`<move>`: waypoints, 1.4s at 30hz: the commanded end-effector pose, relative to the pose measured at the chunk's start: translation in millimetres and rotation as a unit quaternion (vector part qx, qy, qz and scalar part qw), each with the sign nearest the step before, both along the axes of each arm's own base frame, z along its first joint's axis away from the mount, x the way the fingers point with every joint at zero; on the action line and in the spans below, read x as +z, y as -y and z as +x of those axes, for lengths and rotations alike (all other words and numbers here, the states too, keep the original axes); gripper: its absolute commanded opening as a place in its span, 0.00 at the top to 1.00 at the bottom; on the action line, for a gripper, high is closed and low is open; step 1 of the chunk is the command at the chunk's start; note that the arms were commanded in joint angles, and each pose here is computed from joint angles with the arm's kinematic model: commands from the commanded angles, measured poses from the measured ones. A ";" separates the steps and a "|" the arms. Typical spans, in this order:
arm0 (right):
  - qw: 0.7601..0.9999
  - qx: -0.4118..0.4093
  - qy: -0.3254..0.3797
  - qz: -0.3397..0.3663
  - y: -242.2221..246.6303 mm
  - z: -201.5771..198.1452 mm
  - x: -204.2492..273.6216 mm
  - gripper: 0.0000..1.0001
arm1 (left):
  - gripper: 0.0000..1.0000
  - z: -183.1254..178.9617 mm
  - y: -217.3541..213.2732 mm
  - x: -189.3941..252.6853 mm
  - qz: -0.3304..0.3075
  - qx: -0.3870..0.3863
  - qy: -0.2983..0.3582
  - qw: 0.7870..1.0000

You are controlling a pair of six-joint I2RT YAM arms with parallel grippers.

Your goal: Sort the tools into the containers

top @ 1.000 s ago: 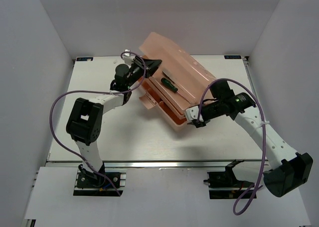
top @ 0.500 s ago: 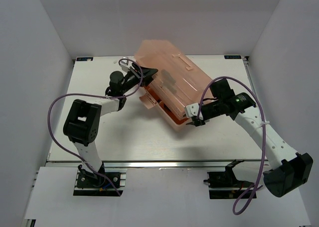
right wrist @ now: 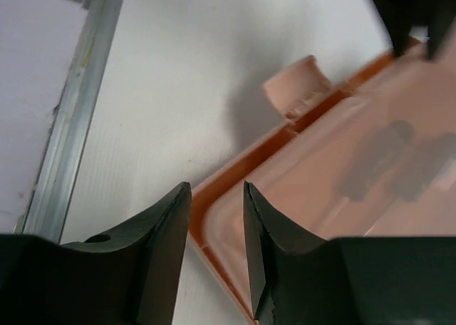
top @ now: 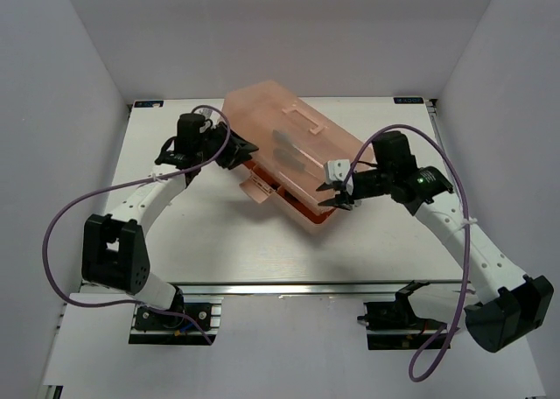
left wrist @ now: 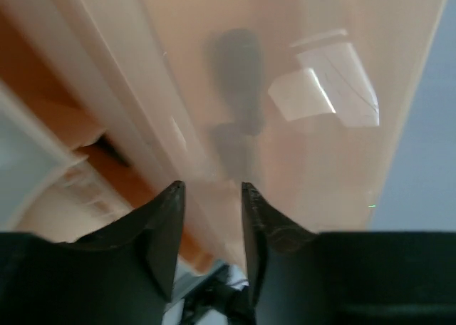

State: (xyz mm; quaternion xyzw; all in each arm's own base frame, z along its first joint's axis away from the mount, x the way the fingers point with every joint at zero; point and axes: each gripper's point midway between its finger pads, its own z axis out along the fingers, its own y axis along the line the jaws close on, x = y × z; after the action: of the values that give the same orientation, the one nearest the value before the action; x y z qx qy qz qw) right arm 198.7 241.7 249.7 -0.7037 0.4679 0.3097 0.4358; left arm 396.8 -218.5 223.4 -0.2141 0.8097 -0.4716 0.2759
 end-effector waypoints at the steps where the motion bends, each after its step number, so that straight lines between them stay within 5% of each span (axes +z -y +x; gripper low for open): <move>1: 0.990 -0.098 0.029 0.098 -13.3 33.7 59.7 0.56 | 0.51 -36.8 -48.8 -67.2 0.155 0.031 -0.089 0.983; 3: 0.974 -0.186 0.001 0.130 -8.5 53.1 72.3 0.43 | 0.44 -41.9 -55.3 -81.1 0.169 0.042 -0.103 0.979; 11: 0.967 -0.198 0.001 0.160 -11.5 59.3 94.8 0.40 | 0.43 -53.0 -66.2 -104.6 0.199 0.046 -0.120 0.971; 19: 0.928 -0.328 -0.108 0.141 -17.1 118.5 73.1 0.37 | 0.88 -68.5 -66.4 -134.8 0.185 0.042 -0.144 0.971; 22: 0.911 -0.365 -0.144 0.126 -21.1 139.4 54.8 0.41 | 0.94 -72.2 -72.2 -142.8 0.180 0.054 -0.159 0.969; 24: 0.903 -0.381 -0.152 0.128 -22.1 154.7 53.4 0.44 | 0.92 -74.2 -80.7 -140.8 0.183 0.069 -0.160 0.968; 26: 0.890 -0.410 -0.149 0.131 -18.8 170.5 51.1 0.44 | 0.74 -71.9 -94.3 -123.2 0.190 0.097 -0.133 0.968; 29: 0.867 -0.452 -0.160 0.139 -8.6 194.8 46.0 0.44 | 0.65 -77.9 -108.7 -108.9 0.193 0.125 -0.105 0.968; 38: 0.849 -0.486 -0.161 0.133 6.7 250.2 36.4 0.39 | 0.69 -88.3 -67.0 -135.0 0.068 0.052 -0.097 0.992; 42: 0.850 -0.476 -0.188 0.121 5.1 255.2 22.5 0.40 | 0.63 -75.3 -50.4 -131.3 0.028 0.016 -0.072 0.997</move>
State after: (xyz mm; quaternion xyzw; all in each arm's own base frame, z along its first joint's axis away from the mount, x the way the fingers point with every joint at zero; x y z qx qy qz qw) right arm 449.2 233.4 260.6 -0.2655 0.7851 0.2292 0.5105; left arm 300.7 -146.6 57.0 -0.2990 0.8679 -0.3439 0.1978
